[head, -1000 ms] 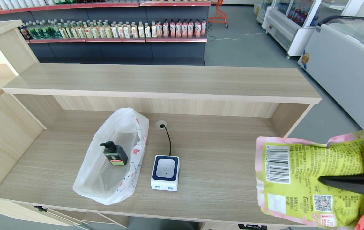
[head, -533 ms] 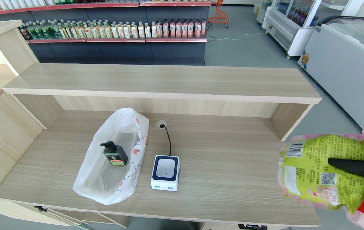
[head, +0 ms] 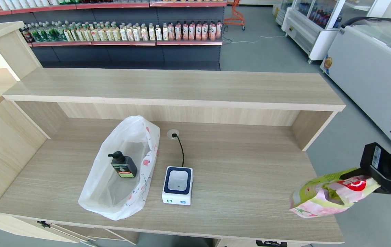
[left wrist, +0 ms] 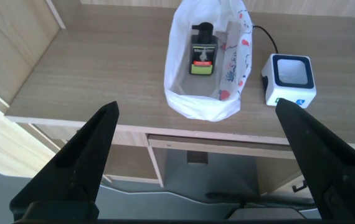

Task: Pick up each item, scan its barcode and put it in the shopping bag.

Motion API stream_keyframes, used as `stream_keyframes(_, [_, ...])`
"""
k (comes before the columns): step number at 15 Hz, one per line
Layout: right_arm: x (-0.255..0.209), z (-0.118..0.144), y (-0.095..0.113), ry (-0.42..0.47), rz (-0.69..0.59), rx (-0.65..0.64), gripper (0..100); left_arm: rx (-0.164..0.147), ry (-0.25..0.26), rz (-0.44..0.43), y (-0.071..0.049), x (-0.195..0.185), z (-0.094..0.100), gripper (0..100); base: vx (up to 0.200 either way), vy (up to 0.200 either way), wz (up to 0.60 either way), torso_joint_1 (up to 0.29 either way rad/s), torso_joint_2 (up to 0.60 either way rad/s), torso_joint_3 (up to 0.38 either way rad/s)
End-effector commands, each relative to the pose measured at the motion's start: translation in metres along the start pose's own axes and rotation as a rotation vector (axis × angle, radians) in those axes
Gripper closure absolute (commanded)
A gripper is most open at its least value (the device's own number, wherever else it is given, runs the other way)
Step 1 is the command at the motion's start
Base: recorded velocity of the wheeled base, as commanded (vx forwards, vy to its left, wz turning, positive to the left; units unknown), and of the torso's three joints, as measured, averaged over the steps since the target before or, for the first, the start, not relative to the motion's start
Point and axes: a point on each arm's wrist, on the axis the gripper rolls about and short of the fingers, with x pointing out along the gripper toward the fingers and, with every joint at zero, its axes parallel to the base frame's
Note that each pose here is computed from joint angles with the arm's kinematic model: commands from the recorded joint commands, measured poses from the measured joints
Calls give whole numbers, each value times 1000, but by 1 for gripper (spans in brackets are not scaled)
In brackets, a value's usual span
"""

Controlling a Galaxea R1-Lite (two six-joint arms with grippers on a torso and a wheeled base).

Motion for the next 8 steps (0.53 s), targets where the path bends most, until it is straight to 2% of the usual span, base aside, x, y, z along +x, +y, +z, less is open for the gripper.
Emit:
stream_keyframes(1, [13, -5, 41, 168, 15, 43, 100, 1, 0, 0, 0, 0, 0, 0, 0, 0, 0, 0, 0, 0])
stream_keyframes(4, [4, -18, 57, 229, 82, 42, 100, -1, 0, 0, 0, 0, 0, 0, 0, 0, 0, 0, 0, 0])
stream_keyframes(8, [-1, -29, 61, 256, 103, 32, 100, 1, 0, 0, 0, 0, 0, 0, 0, 0, 0, 0, 0, 0])
